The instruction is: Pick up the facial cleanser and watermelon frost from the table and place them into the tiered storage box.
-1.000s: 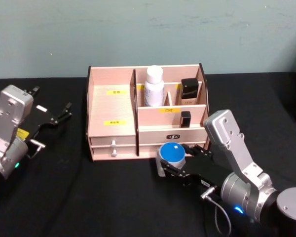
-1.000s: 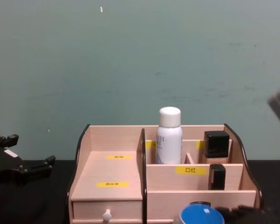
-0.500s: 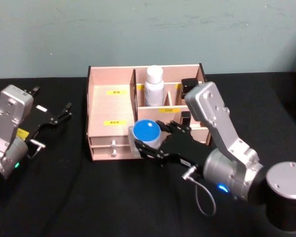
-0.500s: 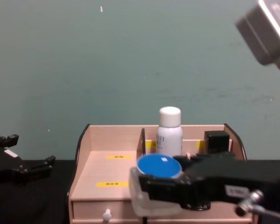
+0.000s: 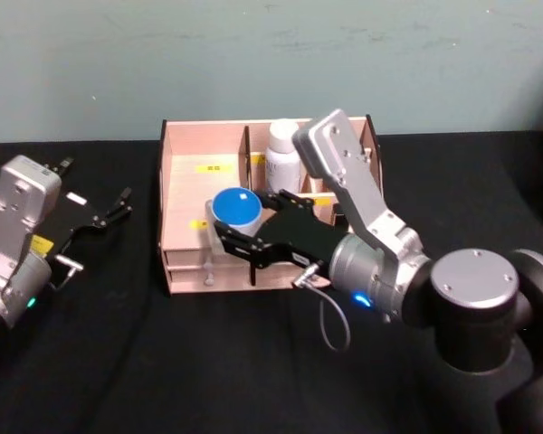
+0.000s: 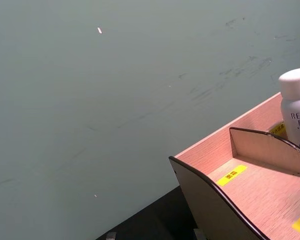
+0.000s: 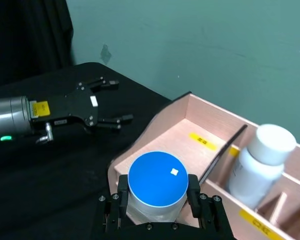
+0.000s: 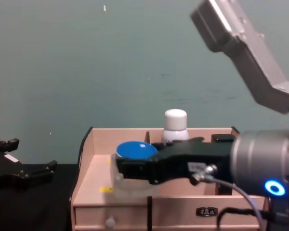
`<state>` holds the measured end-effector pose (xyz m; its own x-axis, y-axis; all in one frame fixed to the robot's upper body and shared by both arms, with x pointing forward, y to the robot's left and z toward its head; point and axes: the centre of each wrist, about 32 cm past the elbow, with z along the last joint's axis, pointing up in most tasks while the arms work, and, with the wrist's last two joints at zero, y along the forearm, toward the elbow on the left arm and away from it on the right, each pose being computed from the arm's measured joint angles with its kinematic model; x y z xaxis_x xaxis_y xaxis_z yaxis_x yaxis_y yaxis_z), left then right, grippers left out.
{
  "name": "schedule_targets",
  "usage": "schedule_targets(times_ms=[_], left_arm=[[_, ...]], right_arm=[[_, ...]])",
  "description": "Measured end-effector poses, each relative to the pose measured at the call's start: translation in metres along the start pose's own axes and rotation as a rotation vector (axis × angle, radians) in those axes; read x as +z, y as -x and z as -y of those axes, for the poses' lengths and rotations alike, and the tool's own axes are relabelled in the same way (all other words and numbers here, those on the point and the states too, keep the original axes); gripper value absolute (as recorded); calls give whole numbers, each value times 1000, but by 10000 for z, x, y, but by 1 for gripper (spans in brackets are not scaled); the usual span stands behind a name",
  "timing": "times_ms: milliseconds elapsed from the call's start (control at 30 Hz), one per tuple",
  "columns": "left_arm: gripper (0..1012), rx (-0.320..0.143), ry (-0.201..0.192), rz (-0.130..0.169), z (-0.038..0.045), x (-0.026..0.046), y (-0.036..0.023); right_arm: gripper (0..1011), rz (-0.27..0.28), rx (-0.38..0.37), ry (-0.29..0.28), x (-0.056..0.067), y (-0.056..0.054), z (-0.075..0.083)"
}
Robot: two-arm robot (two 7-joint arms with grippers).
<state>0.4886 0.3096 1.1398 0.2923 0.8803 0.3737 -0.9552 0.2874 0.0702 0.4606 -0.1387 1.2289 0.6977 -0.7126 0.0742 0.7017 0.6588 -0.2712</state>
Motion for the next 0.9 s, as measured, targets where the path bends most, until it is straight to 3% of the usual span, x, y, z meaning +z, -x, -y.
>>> schedule_targets(times_ms=[900], left_arm=[[1001,0,0,0,0,0,0]], right_arm=[[705,64,-79,39,131,-15,-664]])
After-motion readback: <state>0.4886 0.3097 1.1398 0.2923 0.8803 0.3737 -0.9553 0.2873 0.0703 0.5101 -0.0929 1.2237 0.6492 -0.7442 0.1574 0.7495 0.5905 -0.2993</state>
